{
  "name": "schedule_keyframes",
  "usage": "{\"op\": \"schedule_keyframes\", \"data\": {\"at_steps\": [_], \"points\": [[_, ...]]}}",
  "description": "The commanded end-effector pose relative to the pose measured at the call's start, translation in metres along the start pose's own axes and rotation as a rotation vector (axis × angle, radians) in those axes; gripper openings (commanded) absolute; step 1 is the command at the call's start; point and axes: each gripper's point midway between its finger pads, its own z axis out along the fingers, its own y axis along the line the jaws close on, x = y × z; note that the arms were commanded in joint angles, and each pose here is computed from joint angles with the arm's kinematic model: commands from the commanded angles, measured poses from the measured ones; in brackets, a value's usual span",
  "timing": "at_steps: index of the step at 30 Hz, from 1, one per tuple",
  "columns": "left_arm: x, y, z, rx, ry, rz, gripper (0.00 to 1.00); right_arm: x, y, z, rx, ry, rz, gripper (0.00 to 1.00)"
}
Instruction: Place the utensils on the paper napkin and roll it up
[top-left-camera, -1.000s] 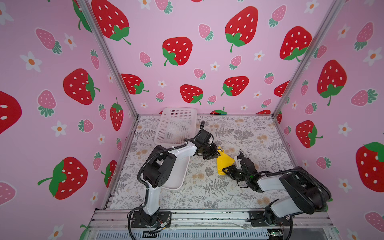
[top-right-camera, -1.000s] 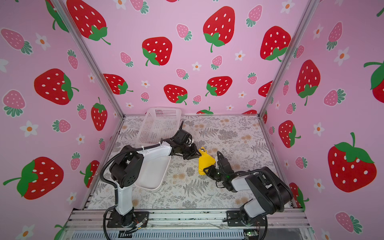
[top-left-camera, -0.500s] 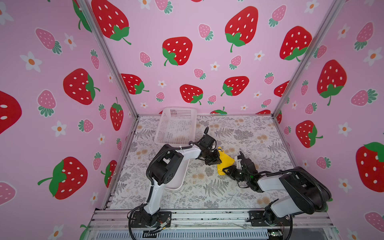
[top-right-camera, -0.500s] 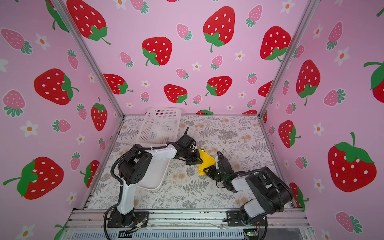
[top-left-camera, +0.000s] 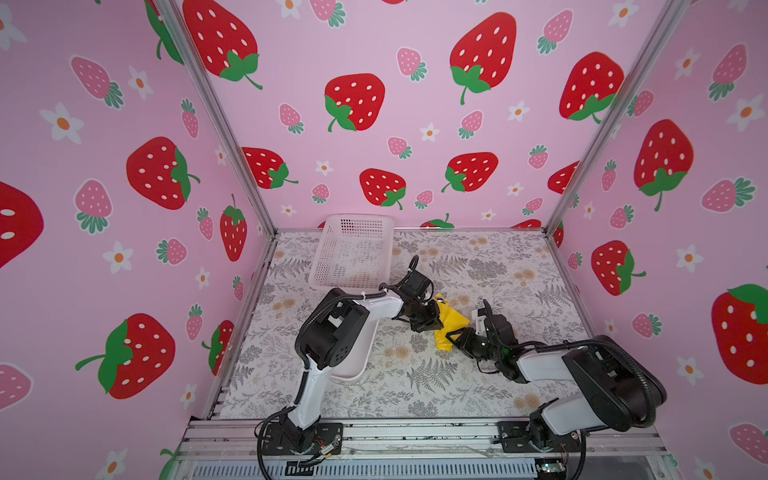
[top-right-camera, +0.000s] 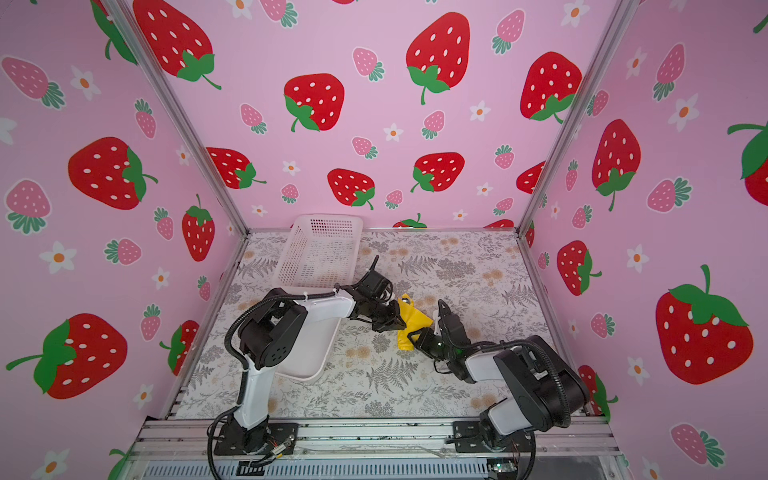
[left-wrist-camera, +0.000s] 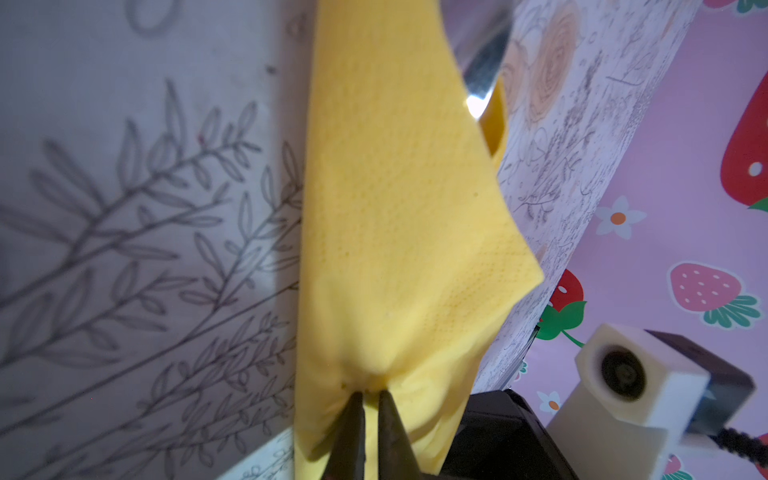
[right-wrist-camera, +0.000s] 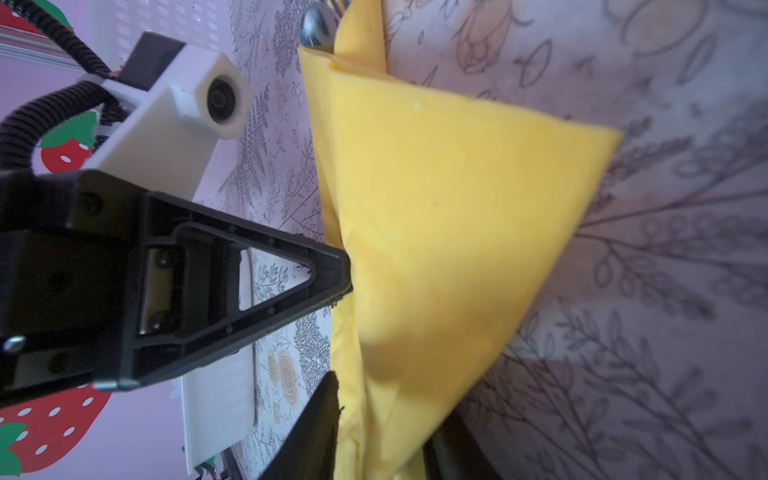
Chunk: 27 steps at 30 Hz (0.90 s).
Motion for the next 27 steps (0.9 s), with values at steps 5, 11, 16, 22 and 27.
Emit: {"op": "schedule_keyframes", "data": {"at_steps": [5,11,16,22,27], "points": [[0.0,-0.001,0.007,-0.004,0.011,-0.001,0.11,-0.016,-0.001,0.006,0.03,-0.021,-0.001,0.44],[-0.001,-0.003,0.007,-0.001,0.01,0.0,0.11,-0.021,-0.004,0.02,0.045,-0.002,-0.009,0.47],[-0.001,-0.006,0.006,0.004,0.01,0.002,0.11,-0.025,-0.005,0.029,0.039,0.008,-0.014,0.47],[-0.002,-0.008,0.005,0.009,0.008,0.005,0.11,-0.02,-0.011,0.034,0.031,0.024,-0.006,0.37],[-0.003,-0.01,0.004,0.012,0.003,0.007,0.11,-0.02,-0.013,0.034,0.029,0.018,-0.001,0.28]]}}
